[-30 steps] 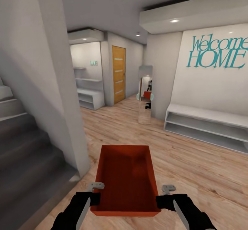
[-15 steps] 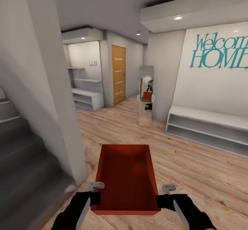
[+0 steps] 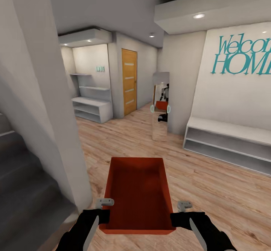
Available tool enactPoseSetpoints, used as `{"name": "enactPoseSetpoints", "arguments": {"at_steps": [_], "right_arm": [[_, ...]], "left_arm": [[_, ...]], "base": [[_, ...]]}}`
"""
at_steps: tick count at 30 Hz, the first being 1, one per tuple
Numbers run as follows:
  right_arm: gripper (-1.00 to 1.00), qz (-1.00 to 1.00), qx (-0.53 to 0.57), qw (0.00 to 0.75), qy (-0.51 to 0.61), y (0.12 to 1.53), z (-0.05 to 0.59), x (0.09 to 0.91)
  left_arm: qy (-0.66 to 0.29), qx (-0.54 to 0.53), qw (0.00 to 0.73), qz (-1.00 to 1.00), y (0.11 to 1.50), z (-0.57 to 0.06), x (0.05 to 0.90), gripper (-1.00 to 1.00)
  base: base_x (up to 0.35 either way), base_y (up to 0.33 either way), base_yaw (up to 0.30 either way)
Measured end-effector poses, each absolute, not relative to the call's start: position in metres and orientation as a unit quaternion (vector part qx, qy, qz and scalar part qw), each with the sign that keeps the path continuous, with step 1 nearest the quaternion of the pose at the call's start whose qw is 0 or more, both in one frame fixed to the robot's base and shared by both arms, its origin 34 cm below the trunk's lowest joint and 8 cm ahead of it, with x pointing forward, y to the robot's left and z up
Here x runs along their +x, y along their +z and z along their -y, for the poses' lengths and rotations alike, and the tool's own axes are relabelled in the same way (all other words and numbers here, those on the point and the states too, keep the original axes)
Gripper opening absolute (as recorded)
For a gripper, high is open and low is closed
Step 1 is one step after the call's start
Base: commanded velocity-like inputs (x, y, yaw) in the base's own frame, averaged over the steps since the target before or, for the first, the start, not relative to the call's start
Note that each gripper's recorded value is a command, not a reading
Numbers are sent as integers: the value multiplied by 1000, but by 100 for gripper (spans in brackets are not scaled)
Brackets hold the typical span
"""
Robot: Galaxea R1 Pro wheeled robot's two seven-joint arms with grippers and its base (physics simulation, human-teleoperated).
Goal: Move the two storage containers from the living room to the garage. In the garage, place one container on the floor and stack the other container on top of it (either order is fine).
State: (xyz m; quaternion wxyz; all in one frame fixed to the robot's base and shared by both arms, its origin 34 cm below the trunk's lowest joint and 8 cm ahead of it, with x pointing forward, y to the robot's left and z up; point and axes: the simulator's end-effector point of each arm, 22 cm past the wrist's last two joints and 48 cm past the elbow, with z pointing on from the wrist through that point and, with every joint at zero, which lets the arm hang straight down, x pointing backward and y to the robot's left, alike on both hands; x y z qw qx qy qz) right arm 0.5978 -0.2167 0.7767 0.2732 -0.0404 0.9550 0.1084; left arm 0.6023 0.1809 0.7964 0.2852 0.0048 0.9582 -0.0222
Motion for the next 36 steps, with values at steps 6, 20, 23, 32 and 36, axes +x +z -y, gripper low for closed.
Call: {"name": "enactPoseSetpoints", "arguments": {"at_steps": [6,20,23,32,36], "right_arm": [[-100,-955,-40,273,108,777,217,598],[-100,-955,-40,273,108,777,217,598],[-100,-955,-40,273,108,777,217,598],[-100,-955,-40,273,108,777,217,598],[-100,-955,-40,272,108,777,217,598]], "left_arm": [[-22,5,285,-958,796,-181,602,-100],[-22,5,285,-958,796,-181,602,-100],[-22,5,285,-958,796,-181,602,-100],[-23,5,285,-958,796,-181,602,-100],[-23,4,285,-958,796,-181,602,-100]], "base": [[324,-20,0],[324,-115,0],[324,-134,0],[324,-135,0],[324,-135,0]]}}
